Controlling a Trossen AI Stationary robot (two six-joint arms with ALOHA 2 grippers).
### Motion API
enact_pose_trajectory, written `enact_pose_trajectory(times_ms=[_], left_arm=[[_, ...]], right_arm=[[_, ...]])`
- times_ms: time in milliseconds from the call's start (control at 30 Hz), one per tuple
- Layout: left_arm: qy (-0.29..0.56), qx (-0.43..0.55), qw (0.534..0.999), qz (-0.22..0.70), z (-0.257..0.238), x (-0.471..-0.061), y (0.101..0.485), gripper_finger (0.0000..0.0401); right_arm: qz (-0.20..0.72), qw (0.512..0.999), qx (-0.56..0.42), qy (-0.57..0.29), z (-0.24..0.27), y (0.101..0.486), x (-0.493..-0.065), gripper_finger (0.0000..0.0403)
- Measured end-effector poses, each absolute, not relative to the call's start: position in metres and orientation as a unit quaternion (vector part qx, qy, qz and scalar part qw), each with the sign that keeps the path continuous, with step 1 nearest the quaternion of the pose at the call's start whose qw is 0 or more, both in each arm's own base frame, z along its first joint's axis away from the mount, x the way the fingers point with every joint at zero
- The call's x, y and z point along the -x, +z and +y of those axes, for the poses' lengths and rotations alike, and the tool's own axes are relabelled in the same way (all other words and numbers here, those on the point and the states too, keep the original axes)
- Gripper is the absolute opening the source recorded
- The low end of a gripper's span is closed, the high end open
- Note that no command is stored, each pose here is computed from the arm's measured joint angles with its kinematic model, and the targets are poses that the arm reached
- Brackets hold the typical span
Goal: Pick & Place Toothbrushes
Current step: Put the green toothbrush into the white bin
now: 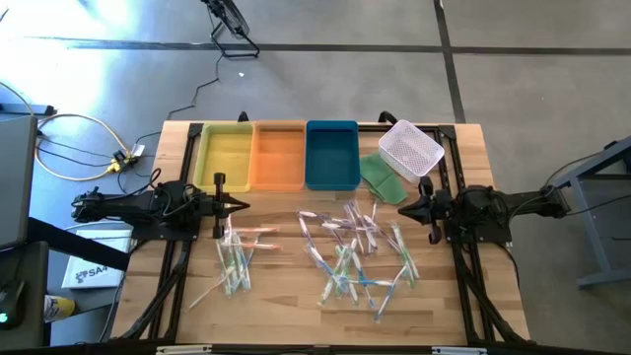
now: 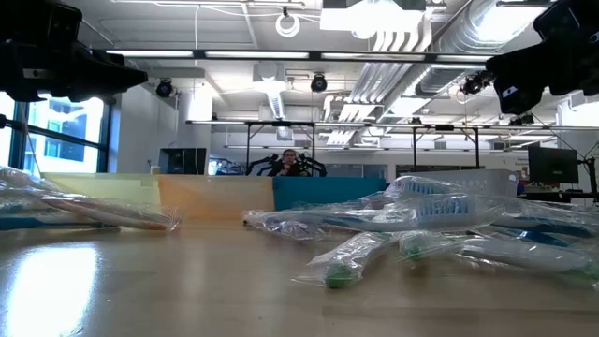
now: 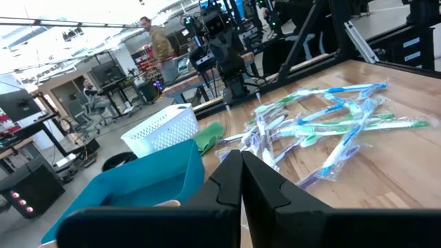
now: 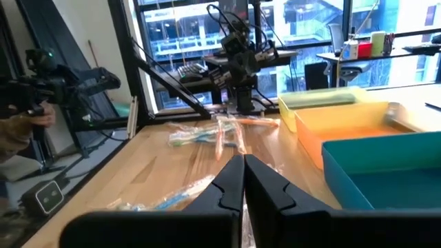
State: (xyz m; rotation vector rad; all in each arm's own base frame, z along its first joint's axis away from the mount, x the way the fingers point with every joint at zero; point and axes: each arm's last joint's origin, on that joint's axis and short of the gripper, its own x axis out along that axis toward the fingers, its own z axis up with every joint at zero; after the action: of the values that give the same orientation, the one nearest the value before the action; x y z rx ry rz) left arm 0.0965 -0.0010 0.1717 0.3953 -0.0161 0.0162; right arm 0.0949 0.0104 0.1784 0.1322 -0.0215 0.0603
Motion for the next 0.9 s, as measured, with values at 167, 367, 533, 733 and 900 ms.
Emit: enact_pose_trajectory(times_ms=[167,367,533,733,900], left_arm=[[0.008,-0.196,0.98,-0.008,-0.001,-0.097,0.172,0.0],[0.018,-0.218,0.976,-0.009,0.0,-0.096,0.173,0.0],[0.025,-0.218,0.976,-0.011,0.0,-0.095,0.177,0.0],[0.027,-0.221,0.975,-0.015,0.0,-0.095,0.18,0.0],[0.027,-0.221,0.975,-0.017,0.0,-0.094,0.181,0.0]], right_arm=[[-0.036,0.997,-0.067,0.015,0.009,0.183,-0.095,0.0005],[-0.055,0.996,-0.063,0.003,0.009,0.187,-0.094,0.0005],[-0.071,0.994,-0.077,-0.009,0.008,0.189,-0.094,0.0003],[-0.095,0.992,-0.081,-0.007,0.008,0.195,-0.096,0.0004],[-0.084,0.993,-0.079,-0.008,0.009,0.194,-0.102,0.0004]])
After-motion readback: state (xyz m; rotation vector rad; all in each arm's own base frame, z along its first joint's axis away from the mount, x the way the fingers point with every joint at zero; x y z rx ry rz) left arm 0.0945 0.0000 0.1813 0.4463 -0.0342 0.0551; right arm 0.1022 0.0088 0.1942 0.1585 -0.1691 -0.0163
